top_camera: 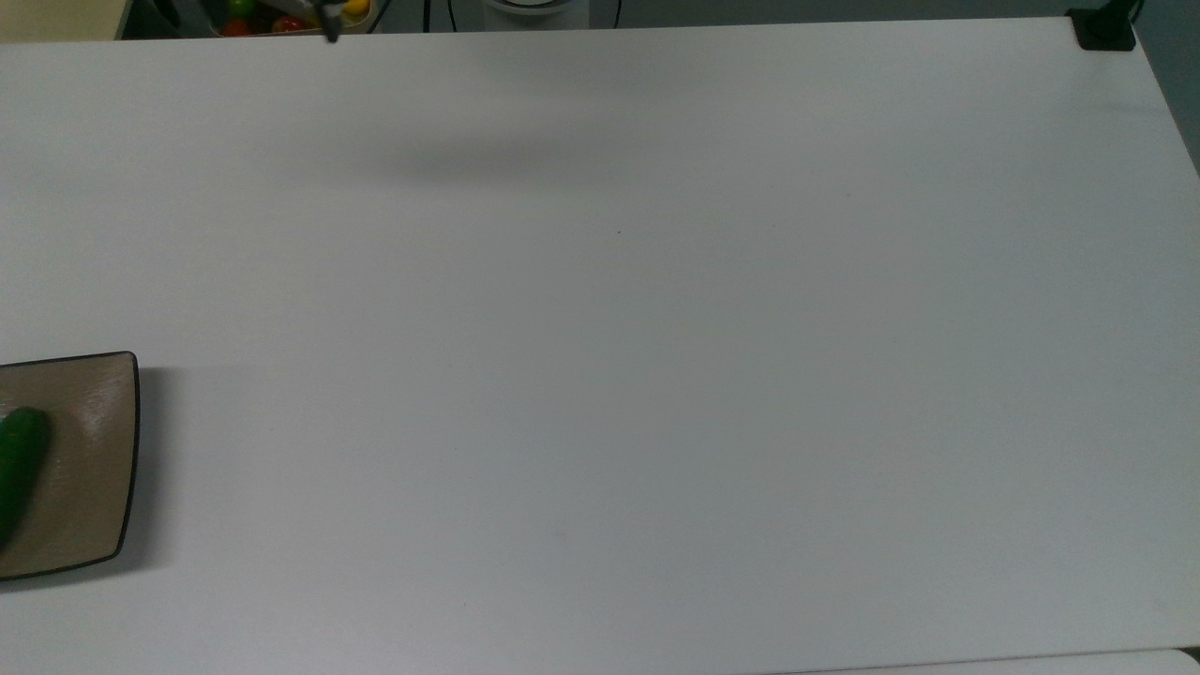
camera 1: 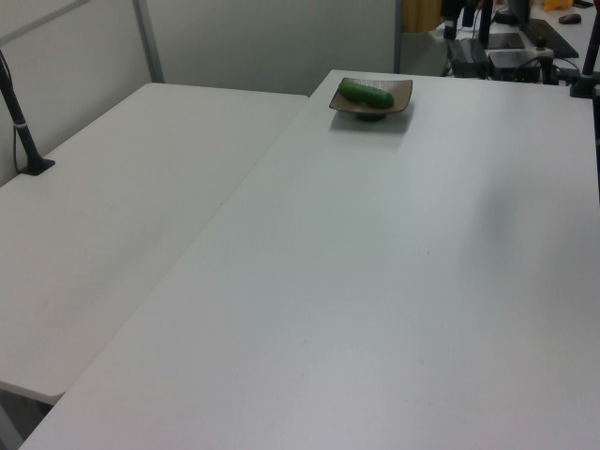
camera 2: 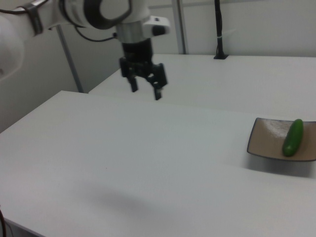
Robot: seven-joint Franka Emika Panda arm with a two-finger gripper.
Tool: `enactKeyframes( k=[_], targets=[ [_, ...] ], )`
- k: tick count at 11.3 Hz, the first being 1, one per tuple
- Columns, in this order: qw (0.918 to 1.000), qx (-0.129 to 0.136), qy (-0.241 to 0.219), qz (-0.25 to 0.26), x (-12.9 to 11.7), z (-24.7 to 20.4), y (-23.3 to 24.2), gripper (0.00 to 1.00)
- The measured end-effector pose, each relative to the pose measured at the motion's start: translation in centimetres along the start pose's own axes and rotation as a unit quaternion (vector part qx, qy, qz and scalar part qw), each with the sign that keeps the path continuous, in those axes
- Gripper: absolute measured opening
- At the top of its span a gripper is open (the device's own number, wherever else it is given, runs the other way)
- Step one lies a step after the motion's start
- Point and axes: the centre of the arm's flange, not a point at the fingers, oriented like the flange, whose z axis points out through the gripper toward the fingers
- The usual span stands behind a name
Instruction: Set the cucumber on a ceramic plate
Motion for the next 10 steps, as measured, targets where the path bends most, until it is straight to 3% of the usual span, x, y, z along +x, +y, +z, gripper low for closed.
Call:
enactKeyframes(
  k=[3, 6, 8, 10],
  targets=[
    [0.9991, 0.003, -0.019, -0.039, -3.0, 0.4, -6.6, 1.0],
    [0.9966, 0.002, -0.046, -0.068, -3.8, 2.8, -10.5, 1.0],
    [0.9972, 0.003, -0.024, -0.07, -3.3, 2.9, -10.8, 1.0],
    [0.9972, 0.006, 0.028, -0.069, -2.2, 3.1, -10.9, 1.0]
  ],
)
